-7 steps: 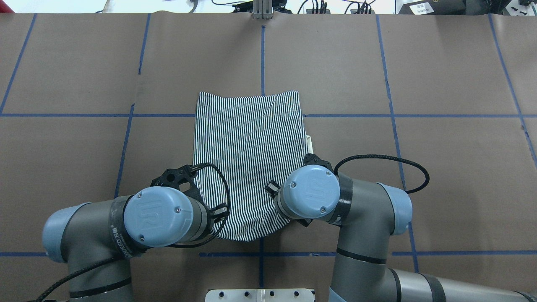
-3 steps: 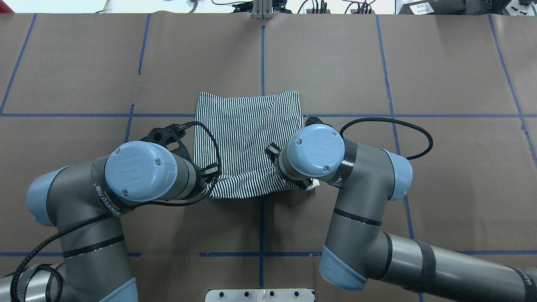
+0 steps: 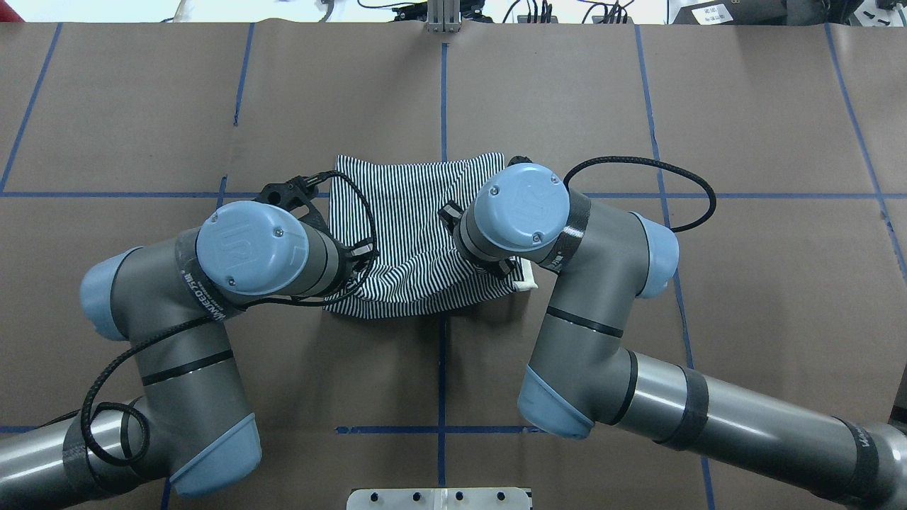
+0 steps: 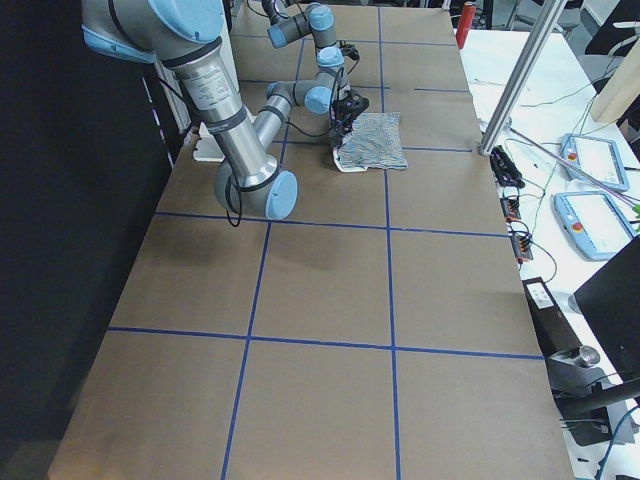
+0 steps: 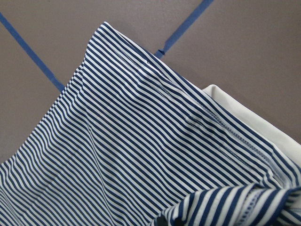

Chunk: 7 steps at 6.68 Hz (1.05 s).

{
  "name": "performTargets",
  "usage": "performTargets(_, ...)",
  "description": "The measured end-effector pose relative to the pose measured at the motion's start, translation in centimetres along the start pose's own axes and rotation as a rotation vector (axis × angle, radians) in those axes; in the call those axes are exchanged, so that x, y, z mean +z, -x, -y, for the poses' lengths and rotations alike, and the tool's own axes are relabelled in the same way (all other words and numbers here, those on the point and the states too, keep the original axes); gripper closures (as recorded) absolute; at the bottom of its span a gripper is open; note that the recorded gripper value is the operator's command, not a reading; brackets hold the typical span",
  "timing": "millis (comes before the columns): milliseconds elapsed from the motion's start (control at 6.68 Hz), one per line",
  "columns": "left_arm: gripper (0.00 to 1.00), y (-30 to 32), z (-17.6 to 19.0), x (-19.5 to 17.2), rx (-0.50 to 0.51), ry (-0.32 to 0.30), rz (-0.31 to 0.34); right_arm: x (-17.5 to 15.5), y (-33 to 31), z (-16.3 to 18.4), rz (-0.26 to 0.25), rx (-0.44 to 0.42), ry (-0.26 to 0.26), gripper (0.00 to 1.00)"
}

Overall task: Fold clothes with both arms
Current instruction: 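Lift the near edge with both grippers and fold it over toward the far edge, then press the folded edge down with the right gripper while the left arm withdraws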

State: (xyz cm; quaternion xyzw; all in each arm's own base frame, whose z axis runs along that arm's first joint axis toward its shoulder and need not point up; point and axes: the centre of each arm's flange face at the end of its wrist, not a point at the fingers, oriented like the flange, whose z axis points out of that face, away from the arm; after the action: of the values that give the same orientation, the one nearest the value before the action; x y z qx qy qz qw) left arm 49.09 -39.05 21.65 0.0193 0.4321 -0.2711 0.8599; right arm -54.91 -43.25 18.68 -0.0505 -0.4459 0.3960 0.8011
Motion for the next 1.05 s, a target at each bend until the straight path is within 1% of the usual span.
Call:
performTargets(300,1.00,-1.8,2.5,0.5,-0.032,-0.030,-0.015,1.6,2.3,2.2,-0.001,0.023,-0.022,1.00)
performTargets(449,0.74,-3.7,5.2,2.1,-0.063,-0.062,-0.019,2.0,4.5,3.9,-0.007,0.046,-0.029,0.27)
performTargets(599,0.01,-4.9,9.3,4.1,-0.096,-0.104,-0.025,3.0,7.0,6.0,-0.003,0.068,-0.035,0.00)
performTargets(749,0.00,-5.1,14.6,6.0,-0.096,-0.154,-0.032,5.2,9.6,9.0,0.014,0.068,-0.047,0.00)
performTargets(899,0.00,-4.8,18.7,6.4,-0.056,-0.194,-0.034,6.4,11.1,12.0,0.021,0.029,-0.066,0.00)
performTargets(1049,0.00,-4.5,21.0,6.1,-0.028,-0.216,-0.037,6.3,11.8,14.9,0.022,-0.013,-0.076,0.00)
